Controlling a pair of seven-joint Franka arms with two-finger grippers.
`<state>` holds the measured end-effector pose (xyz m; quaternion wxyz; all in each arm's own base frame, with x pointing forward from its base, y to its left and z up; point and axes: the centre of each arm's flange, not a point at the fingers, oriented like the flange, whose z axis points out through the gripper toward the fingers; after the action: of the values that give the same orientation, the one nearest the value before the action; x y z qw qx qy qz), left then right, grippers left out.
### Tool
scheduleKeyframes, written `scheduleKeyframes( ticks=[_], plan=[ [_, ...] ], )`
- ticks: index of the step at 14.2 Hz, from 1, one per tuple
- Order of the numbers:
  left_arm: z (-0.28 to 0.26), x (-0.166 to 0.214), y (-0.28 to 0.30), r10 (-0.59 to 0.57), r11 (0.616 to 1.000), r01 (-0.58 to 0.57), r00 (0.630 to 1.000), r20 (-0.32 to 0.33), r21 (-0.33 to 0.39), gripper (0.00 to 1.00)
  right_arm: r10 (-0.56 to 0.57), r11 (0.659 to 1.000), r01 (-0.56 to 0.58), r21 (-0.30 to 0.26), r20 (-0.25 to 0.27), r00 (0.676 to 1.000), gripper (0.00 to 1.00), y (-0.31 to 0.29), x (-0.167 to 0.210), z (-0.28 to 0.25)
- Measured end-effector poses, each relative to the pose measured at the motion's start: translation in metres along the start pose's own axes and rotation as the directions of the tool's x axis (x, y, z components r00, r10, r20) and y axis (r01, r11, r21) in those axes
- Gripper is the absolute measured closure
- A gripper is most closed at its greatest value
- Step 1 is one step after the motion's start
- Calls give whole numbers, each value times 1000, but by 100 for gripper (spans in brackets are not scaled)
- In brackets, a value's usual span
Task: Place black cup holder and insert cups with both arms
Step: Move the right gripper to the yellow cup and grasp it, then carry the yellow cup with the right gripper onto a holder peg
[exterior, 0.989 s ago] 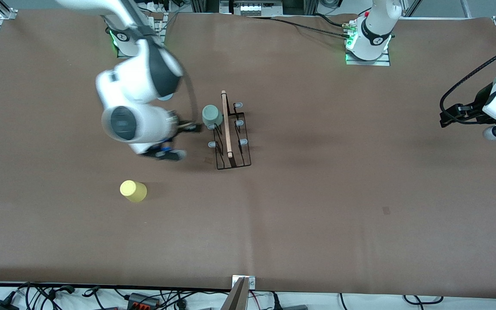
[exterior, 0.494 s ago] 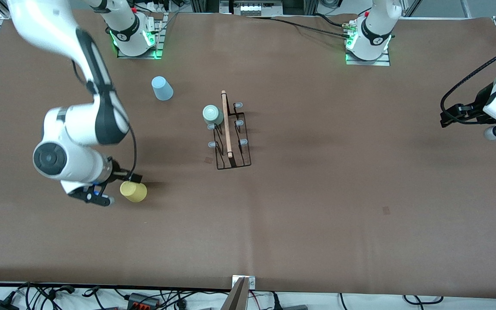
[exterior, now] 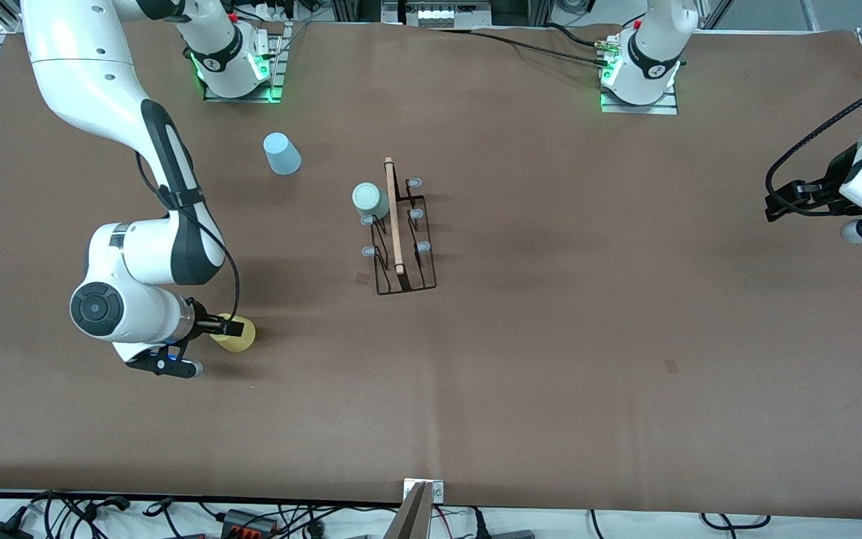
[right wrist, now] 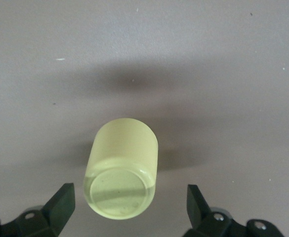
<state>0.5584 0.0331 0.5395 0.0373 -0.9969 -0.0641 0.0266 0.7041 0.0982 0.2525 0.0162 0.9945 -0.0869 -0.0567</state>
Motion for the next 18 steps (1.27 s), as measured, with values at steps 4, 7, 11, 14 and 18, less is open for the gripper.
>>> scheduleKeyframes(
  ticks=[4,7,11,14,18],
  plan=[
    [0,0,0,0,1000,0,1000,0,0,0,0,1000,0,3,-18,1000,0,-1,3,7],
    [0,0,0,0,1000,0,1000,0,0,0,0,1000,0,-4,-2,1000,12,-1,3,22],
    [0,0,0,0,1000,0,1000,0,0,0,-44,999,44,7,-19,999,34,-12,5,13],
    [0,0,0,-1,1000,1,1000,0,0,0,-113,993,113,35,-3,994,34,-51,-6,-31],
    [0,0,0,-1,1000,1,1000,0,0,0,-209,974,209,83,-4,978,34,-142,-65,-140]
  ],
)
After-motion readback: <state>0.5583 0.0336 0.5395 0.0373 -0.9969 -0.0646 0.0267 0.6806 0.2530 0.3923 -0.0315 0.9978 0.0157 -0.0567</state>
